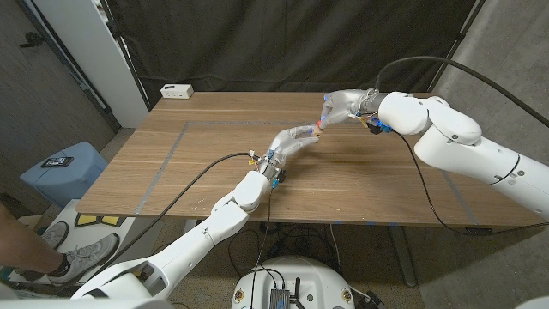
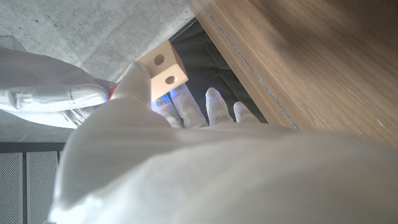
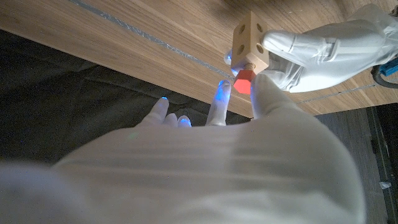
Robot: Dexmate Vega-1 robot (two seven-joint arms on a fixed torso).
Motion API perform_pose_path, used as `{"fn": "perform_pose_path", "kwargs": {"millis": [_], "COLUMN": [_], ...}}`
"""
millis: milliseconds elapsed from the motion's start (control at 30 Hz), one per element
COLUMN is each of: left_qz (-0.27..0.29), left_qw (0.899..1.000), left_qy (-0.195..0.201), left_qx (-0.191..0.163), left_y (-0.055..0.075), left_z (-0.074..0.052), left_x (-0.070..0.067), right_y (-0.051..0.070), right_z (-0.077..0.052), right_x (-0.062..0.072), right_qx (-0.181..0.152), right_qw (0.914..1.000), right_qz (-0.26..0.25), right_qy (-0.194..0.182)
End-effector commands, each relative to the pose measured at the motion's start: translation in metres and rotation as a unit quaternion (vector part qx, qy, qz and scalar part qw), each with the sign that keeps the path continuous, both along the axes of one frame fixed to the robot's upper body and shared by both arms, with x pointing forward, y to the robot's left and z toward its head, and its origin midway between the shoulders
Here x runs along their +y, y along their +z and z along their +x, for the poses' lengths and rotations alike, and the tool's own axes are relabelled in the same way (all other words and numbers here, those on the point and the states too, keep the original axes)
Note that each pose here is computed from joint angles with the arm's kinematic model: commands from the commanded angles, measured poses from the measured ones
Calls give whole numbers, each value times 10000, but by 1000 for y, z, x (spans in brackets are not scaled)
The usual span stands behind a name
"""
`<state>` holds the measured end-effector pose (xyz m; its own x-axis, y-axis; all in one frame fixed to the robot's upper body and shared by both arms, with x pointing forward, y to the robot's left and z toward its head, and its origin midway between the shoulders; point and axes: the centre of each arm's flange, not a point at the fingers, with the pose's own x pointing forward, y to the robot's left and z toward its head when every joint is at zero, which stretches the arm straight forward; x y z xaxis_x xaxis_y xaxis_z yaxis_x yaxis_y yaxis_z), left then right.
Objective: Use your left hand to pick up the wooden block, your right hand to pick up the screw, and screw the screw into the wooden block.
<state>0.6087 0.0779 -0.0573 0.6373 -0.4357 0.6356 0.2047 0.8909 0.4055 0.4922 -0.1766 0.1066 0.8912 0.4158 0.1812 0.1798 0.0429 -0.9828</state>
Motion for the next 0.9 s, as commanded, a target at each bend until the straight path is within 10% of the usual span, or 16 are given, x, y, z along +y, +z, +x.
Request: {"fn": "perform_pose_path", "kwargs": {"millis": [33, 900], "left_qz": [0, 6], "left_qw": [10000, 10000], "left_qy": [-10, 1], "left_qx": [-2, 9], "left_y": [0, -3], "left_z": [0, -3], "left_x": [1, 1], "right_y": [-2, -7], "right_z": [0, -2], "right_x": [2, 4], "right_qx": [-25, -47], "right_qw": [10000, 9999], "right_qz": [13, 38], "right_qy": [-27, -97]}}
